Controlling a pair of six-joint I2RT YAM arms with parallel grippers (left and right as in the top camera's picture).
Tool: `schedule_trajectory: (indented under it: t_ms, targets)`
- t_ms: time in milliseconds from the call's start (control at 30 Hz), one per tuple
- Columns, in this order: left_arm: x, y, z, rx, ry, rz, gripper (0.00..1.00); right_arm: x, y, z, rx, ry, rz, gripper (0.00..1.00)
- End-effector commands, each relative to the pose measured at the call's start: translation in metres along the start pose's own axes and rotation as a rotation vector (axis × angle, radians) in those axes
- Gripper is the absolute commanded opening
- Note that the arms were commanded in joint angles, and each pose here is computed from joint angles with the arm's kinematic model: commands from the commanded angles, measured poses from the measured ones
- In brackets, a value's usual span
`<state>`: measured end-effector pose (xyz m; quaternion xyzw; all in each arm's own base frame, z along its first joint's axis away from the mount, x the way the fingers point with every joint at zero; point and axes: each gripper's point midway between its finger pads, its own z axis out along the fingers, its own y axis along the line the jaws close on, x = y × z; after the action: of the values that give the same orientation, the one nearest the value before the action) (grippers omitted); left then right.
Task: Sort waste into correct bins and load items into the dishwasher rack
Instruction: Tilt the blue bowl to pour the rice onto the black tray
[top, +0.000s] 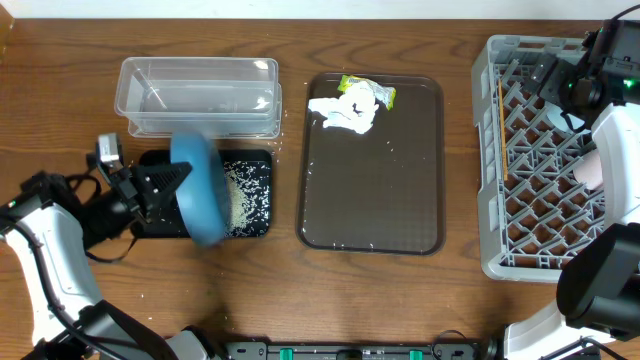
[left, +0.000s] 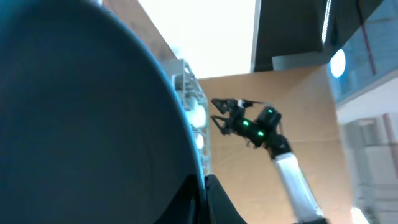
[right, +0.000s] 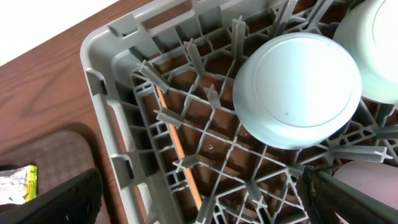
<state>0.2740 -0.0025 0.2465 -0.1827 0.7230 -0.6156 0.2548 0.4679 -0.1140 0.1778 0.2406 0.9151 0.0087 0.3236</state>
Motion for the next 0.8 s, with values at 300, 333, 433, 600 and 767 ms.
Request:
schedule_trajectory:
  t_ms: [300, 333, 433, 600, 767]
  targets:
    - [0.014, -0.009, 0.004, -0.003, 0.029, 0.182, 0.06, -0.005, -0.003, -0.007, 0.005, -0.019, 0.013, 0.99]
    - [0.015, -0.012, 0.004, 0.009, 0.028, 0.178, 0.06, -0.005, -0.003, -0.007, 0.005, -0.019, 0.013, 0.99]
    - [0.014, -0.009, 0.006, -0.004, 0.040, 0.272, 0.06, -0.005, -0.003, -0.007, 0.005, -0.019, 0.013, 0.99]
    - [0.020, -0.021, 0.006, 0.035, 0.028, 0.298, 0.06, -0.005, -0.003, -0.007, 0.005, -0.019, 0.013, 0.99]
    - [0.022, -0.020, 0.007, 0.019, 0.042, 0.239, 0.06, -0.005, -0.003, -0.007, 0.005, -0.019, 0.013, 0.99]
